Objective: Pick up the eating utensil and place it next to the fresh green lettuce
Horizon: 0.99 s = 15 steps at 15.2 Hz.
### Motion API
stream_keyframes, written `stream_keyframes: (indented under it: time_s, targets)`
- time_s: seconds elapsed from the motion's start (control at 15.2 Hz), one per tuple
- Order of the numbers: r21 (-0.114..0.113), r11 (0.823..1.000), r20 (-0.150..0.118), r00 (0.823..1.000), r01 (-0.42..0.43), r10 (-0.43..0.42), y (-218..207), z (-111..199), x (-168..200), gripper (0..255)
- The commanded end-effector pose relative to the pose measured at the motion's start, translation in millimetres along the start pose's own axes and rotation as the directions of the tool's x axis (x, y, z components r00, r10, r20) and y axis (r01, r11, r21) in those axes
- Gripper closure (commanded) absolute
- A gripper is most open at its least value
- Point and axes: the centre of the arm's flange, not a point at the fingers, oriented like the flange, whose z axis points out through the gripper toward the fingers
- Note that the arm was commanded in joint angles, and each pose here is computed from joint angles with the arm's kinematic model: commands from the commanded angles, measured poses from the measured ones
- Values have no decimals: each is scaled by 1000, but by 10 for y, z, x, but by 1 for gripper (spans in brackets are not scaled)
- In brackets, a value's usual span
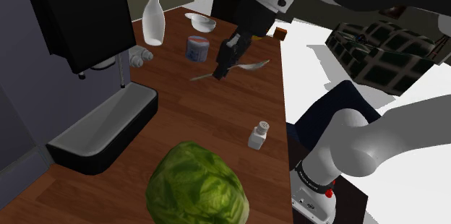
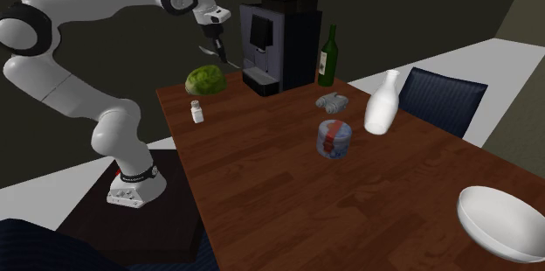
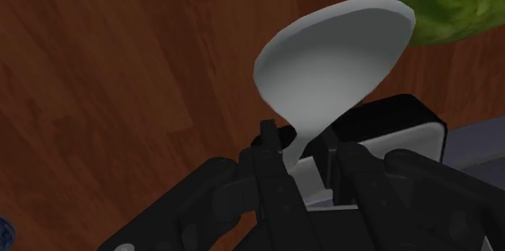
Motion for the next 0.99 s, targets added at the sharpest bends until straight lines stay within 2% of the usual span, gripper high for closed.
stream_keyframes:
  time_s: [0.0, 0.92]
  targets:
    - [0, 1000, 0, 1000, -1, 1, -170, -22, -199, 255]
    - [0, 1000, 0, 1000, -1, 1, -1264, -227, -1674, 255]
